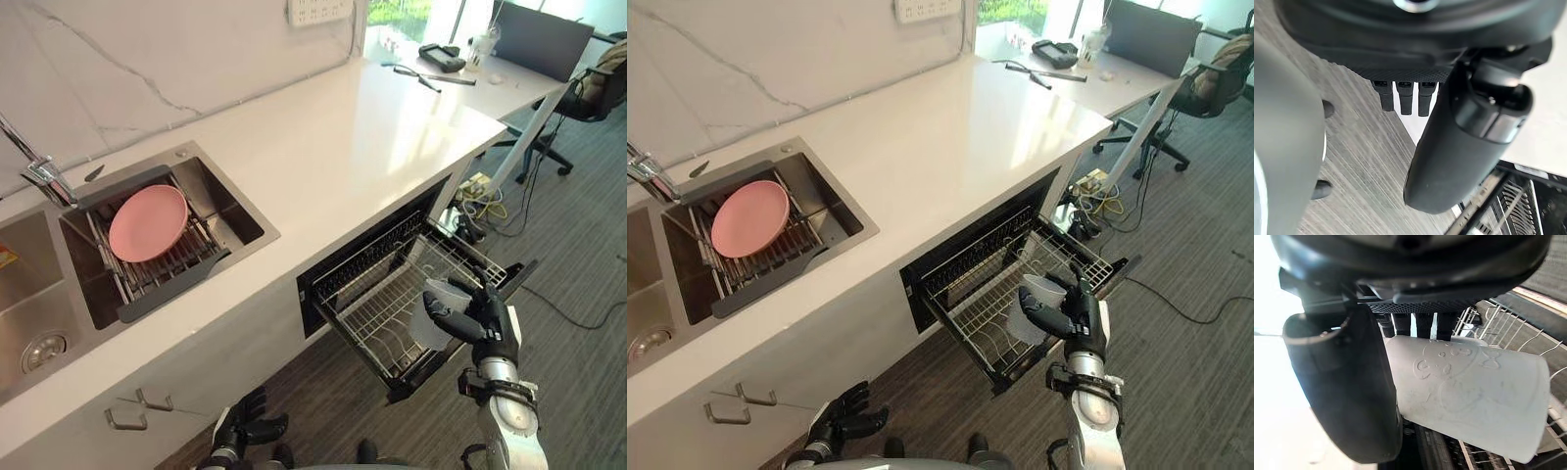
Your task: Walk over to the sink, pick up the cup, carry it to the dishwasher, place the cup inside the dishwasher, then close the dishwasher door
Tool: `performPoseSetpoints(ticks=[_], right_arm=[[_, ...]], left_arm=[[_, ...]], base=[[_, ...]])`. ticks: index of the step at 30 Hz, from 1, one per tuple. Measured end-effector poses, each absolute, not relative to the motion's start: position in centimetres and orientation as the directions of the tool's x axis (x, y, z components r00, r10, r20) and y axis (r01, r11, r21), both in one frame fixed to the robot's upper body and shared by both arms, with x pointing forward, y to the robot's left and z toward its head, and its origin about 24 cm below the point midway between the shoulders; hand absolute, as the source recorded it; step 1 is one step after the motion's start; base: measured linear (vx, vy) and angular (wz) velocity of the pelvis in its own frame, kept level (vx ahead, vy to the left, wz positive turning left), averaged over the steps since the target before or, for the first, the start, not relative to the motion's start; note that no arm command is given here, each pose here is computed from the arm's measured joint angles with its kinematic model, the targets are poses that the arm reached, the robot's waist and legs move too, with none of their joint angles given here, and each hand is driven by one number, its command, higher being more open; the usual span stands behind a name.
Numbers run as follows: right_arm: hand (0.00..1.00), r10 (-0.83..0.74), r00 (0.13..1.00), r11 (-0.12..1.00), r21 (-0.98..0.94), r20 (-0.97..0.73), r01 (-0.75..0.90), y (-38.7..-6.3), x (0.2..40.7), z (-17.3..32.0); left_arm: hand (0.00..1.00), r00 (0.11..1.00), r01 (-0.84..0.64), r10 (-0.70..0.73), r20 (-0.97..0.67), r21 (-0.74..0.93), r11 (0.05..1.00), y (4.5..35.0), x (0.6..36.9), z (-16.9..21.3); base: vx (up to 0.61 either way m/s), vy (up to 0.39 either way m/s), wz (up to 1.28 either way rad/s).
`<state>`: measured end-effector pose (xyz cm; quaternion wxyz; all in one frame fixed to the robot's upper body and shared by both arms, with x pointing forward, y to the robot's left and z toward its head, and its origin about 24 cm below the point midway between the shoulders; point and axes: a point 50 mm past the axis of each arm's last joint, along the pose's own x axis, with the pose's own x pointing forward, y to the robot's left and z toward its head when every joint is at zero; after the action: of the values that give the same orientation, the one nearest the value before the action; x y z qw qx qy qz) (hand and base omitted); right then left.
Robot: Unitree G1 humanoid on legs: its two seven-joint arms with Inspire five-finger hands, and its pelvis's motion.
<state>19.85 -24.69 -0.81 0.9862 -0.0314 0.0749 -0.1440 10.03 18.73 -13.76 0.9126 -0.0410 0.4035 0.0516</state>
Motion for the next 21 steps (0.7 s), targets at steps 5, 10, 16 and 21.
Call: performPoseSetpoints(ticks=[5, 10, 16, 21], right_arm=[[0.3, -0.235, 0.957, 0.964, -0.167, -0.171, 0.206, -24.4, 21.2, -1.3], [0.3, -0.222, 0.963, 0.951, -0.251, -0.154, 0.18, -24.8, 22.8, -0.7], [0.3, -0.254, 0.957, 0.934, -0.293, -0.143, 0.204, -25.7, 24.5, -0.1], [0.3, -0.266, 0.955, 0.915, -0.346, -0.132, 0.207, -25.9, 26.5, 0.6]], left_arm=[[0.9, 0.686, -0.134, 0.074, -0.723, -0.025, 0.991, 18.8, 11.1, -13.6], [0.9, 0.711, -0.131, 0.075, -0.699, -0.027, 0.991, 18.7, 12.1, -13.2], [0.9, 0.737, -0.124, 0.072, -0.672, -0.03, 0.992, 18.6, 13.2, -12.8], [0.9, 0.754, -0.122, 0.07, -0.654, -0.033, 0.992, 18.5, 13.9, -12.5]], base=[[0.0, -0.007, 0.11], [-0.04, 0.002, 0.11], [-0.11, 0.005, 0.03], [-0.06, -0.003, 0.07]])
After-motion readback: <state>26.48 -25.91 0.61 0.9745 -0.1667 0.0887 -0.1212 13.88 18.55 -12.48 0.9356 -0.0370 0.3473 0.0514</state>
